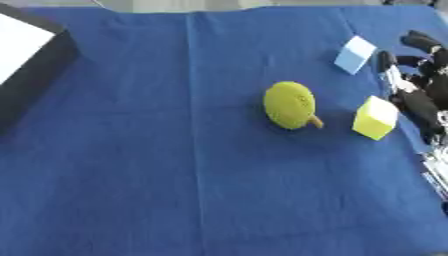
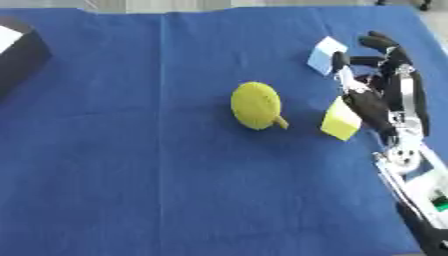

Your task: Pick up the objects with one hand, pass them to the other hand, and then place them into the box on the other side of the table.

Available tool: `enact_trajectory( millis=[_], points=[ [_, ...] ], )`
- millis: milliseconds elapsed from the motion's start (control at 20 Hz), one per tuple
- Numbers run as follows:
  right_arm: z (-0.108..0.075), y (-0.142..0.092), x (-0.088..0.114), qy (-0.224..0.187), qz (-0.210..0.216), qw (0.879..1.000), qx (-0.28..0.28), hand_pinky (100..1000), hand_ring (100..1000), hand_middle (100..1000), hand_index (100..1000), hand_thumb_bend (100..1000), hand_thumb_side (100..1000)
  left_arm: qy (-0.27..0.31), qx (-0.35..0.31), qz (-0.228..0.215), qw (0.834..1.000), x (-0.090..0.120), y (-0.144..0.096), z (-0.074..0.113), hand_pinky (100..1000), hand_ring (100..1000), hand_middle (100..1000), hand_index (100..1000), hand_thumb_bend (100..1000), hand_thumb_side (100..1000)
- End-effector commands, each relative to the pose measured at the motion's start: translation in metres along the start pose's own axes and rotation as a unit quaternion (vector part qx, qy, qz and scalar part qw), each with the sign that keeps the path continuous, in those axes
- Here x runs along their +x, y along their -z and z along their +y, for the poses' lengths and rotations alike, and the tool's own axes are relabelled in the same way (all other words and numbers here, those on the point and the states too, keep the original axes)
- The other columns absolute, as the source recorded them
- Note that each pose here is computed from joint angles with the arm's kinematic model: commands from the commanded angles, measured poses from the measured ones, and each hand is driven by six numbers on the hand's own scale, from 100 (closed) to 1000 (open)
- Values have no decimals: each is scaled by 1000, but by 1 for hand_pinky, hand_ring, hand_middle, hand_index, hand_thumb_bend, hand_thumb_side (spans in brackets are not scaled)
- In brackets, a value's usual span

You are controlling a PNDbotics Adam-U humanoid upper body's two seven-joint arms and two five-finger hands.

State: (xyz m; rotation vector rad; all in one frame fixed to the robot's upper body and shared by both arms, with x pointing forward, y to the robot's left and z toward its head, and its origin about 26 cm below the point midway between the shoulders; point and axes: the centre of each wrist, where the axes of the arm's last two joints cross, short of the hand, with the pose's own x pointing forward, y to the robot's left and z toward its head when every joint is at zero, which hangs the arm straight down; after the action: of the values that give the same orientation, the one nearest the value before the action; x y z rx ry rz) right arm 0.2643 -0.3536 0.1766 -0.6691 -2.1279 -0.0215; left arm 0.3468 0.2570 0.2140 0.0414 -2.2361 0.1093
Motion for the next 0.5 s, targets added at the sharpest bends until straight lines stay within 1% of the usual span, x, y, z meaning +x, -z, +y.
enact_trajectory(
  millis=[50, 300, 500],
  points=[
    [-13, 5, 7, -36, -2, 999, 14, 486, 713, 895, 770, 392, 421, 18, 2, -14, 1000, 8, 4, 9, 707, 628, 680, 765, 154, 735],
    [-26, 0, 4, -100, 45, 993, 51, 513, 725, 895, 783, 434, 465, 28, 3, -10, 1000, 6, 3, 13, 707, 628, 680, 765, 154, 737],
    [-34, 3, 8, -153, 74, 982, 82, 533, 735, 895, 793, 462, 481, 33, 3, -8, 999, 5, 2, 15, 707, 628, 680, 765, 153, 737]
  ],
)
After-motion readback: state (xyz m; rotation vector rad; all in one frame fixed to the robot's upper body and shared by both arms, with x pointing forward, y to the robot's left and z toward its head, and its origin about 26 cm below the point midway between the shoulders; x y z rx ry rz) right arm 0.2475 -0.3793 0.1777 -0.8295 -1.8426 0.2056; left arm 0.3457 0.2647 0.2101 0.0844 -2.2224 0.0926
